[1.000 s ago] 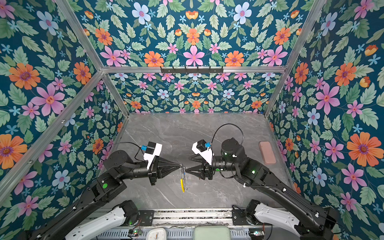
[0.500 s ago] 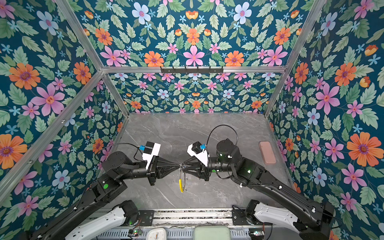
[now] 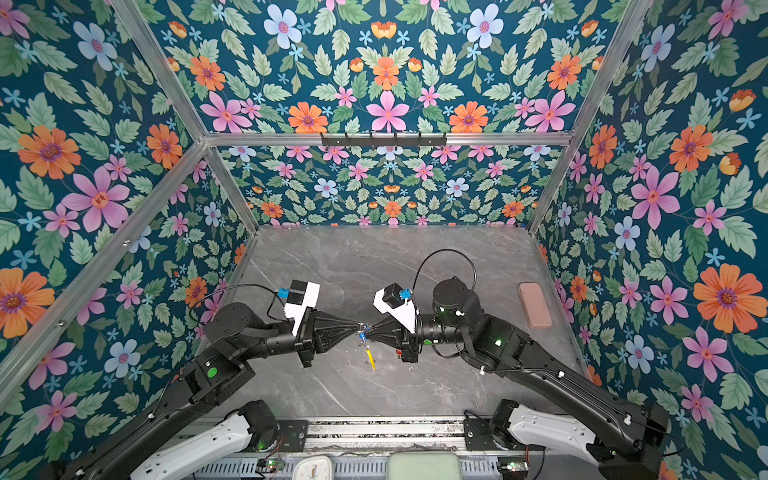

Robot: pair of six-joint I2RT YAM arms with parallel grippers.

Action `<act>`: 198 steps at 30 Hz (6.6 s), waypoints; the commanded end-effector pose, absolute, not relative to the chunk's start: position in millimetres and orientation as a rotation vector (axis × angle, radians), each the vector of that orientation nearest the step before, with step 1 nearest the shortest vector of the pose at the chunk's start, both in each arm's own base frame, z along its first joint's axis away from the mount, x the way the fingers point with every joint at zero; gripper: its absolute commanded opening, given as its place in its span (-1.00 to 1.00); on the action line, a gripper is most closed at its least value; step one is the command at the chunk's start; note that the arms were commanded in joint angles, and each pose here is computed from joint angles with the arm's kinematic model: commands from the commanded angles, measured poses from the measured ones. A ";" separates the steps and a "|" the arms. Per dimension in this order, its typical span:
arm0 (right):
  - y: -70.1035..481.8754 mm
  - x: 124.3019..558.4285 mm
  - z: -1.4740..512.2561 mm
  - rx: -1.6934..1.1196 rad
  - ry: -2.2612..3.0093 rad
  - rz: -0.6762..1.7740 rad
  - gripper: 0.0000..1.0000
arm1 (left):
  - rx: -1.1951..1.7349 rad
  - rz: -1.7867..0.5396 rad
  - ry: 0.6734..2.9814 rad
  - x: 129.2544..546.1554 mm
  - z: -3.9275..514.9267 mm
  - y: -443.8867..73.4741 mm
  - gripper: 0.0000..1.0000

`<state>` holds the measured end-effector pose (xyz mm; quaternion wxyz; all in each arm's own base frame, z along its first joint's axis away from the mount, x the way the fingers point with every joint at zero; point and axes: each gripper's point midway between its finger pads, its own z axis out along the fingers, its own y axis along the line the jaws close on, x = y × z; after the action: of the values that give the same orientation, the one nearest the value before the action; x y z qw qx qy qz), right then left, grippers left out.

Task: Remove the keys from the keyring

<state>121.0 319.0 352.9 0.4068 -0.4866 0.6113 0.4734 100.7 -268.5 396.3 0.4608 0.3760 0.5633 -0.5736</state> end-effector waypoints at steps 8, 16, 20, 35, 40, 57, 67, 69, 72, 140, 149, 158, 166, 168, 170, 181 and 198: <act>327.2 109.3 352.4 -1.306 1.521 1.282 -1.00 | 0.880 -1.418 1.303 101.6 411.9 -264.4 -1.00; 336.5 104.0 343.3 -1.359 1.532 1.320 -1.00 | 0.846 -1.420 1.273 103.3 414.3 -261.8 -1.00; 340.2 102.8 340.5 -1.369 1.531 1.337 -1.00 | 0.849 -1.435 1.255 101.3 415.1 -261.8 -1.00; 308.1 117.7 358.6 -1.247 1.549 1.259 -0.11 | 0.923 -1.443 1.226 87.8 406.1 -259.3 -1.00; 291.8 117.2 398.2 -1.133 1.441 1.236 0.10 | 0.904 -1.438 1.209 89.0 405.1 -257.3 -1.00; 322.5 121.1 403.6 -1.060 1.415 1.487 -0.28 | 0.810 -1.406 1.208 100.8 402.9 -252.5 -1.00; 327.8 118.0 400.0 -1.084 1.418 1.499 -0.56 | 0.787 -1.387 1.232 107.8 399.7 -254.2 -1.00; 328.1 117.7 400.6 -1.085 1.420 1.500 -0.62 | 0.784 -1.387 1.237 108.8 399.0 -254.8 -1.00; 328.3 118.8 399.4 -1.085 1.428 1.494 -0.80 | 0.780 -1.384 1.241 110.0 398.6 -255.0 -1.00; 318.5 127.8 381.0 -1.204 1.688 1.175 -1.00 | 1.108 -1.485 1.497 90.8 374.9 -287.9 -1.00; 306.2 127.8 374.2 -1.144 1.592 1.135 0.00 | 1.094 -1.473 1.355 81.6 393.4 -276.4 -1.00; 312.6 107.1 354.3 -1.243 1.529 1.258 0.15 | 1.095 -1.494 1.311 76.2 399.4 -273.3 -1.00; 317.0 110.9 353.1 -1.237 1.541 1.263 -0.25 | 1.061 -1.484 1.329 81.2 397.9 -273.4 -1.00; 316.8 110.2 353.4 -1.239 1.540 1.264 -0.44 | 1.040 -1.468 1.335 84.2 398.4 -272.4 -1.00; 316.6 110.1 352.5 -1.238 1.546 1.267 -0.58 | 1.016 -1.451 1.338 87.8 399.6 -271.2 -1.00; 321.4 106.9 348.4 -1.264 1.562 1.296 -1.00 | 0.913 -1.410 1.308 100.8 407.2 -267.2 -1.00; 351.4 108.3 343.7 -1.282 1.515 1.345 -1.00 | 0.765 -1.432 1.189 110.8 415.8 -259.5 -1.00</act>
<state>111.7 346.6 337.6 0.3629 -0.4954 0.6024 0.5099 111.6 -266.8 386.2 0.4913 0.3350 0.5469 -0.5893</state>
